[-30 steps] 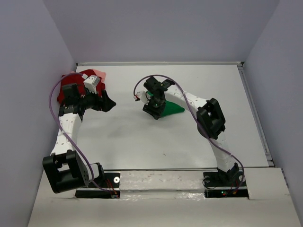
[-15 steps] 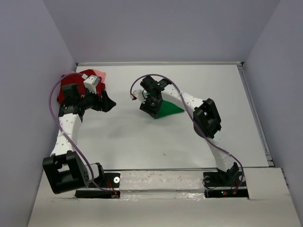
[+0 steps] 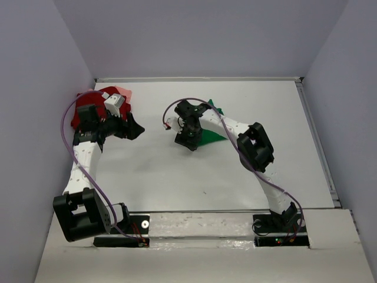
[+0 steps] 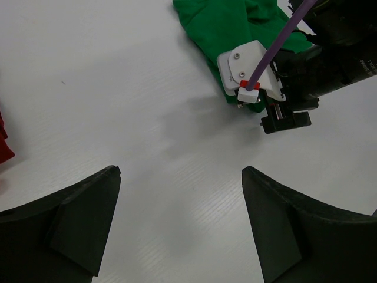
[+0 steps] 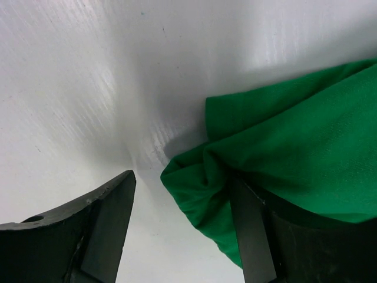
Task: Fold and stack the t-shirts
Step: Fold the tshirt, then neatly place the folded tshirt to the corner
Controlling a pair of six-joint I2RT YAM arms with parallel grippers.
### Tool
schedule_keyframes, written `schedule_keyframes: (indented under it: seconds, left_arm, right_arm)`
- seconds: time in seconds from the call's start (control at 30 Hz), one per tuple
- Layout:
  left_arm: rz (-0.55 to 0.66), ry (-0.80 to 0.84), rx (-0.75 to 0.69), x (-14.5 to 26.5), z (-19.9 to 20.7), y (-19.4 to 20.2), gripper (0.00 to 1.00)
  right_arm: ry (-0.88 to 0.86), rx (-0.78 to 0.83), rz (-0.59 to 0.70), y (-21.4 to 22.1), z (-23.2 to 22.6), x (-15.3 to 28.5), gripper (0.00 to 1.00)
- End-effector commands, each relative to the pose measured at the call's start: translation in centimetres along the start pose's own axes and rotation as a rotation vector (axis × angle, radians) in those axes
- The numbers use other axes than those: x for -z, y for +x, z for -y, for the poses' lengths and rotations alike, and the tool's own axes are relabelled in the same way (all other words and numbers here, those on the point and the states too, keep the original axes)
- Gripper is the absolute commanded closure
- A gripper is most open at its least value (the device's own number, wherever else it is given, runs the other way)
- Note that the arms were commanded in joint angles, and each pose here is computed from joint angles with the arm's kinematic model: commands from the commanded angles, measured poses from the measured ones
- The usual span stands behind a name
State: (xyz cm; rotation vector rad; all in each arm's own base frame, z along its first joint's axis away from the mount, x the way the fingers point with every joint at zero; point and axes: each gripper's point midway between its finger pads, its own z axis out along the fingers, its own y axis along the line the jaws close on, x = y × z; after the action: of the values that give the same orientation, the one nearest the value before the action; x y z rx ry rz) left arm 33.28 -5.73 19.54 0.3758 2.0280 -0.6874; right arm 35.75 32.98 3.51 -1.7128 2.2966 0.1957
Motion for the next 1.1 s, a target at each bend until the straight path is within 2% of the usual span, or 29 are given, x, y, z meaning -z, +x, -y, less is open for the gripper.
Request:
schedule_keyframes:
  seconds: [0.0,0.13,0.27,0.33,0.47,0.53,0.57,0.63,0.77,0.87,1.07]
  left_arm:
    - [0.033,0.030,-0.035,0.4,0.9,-0.7,0.06]
    - [0.034,0.029,-0.034,0.4,0.8,-0.7,0.06]
    - [0.031,0.028,-0.033,0.3,0.8,-0.6,0.06]
    - [0.032,0.031,-0.033,0.3,0.8,-0.7,0.06]
    - [0.027,0.034,-0.026,0.2,0.8,-0.5,0.06]
    - [0.025,0.039,-0.024,0.1,0.8,-0.4,0.06]
    - [0.025,0.039,-0.023,0.1,0.8,-0.4,0.06]
    - [0.025,0.041,-0.021,0.1,0.8,-0.5,0.06]
    - [0.018,0.043,-0.006,-0.1,0.6,-0.3,0.07]
    - [0.000,0.083,0.038,-0.8,0.7,0.1,0.12]
    - [-0.078,0.192,0.182,-3.3,-0.2,1.4,0.17]
  right_arm:
    - [0.024,0.029,-0.033,0.6,0.3,-2.4,0.30]
    - [0.017,0.029,-0.043,1.0,0.2,-3.1,0.31]
    - [0.019,0.034,-0.050,1.3,0.1,-3.0,0.38]
    - [0.025,0.035,-0.055,1.4,0.2,-3.0,0.46]
    - [0.053,0.041,-0.052,1.6,0.5,-2.2,0.72]
    - [0.065,0.046,-0.063,1.9,0.6,-2.3,0.79]
    - [0.075,0.046,-0.063,2.0,0.8,-2.1,0.89]
    - [0.077,0.042,-0.061,2.0,0.7,-2.0,1.00]
    - [0.092,0.023,-0.035,1.3,0.9,-0.9,1.00]
    - [0.110,0.016,0.001,0.6,1.1,0.8,1.00]
    - [0.208,-0.042,0.061,0.6,3.4,4.1,1.00]
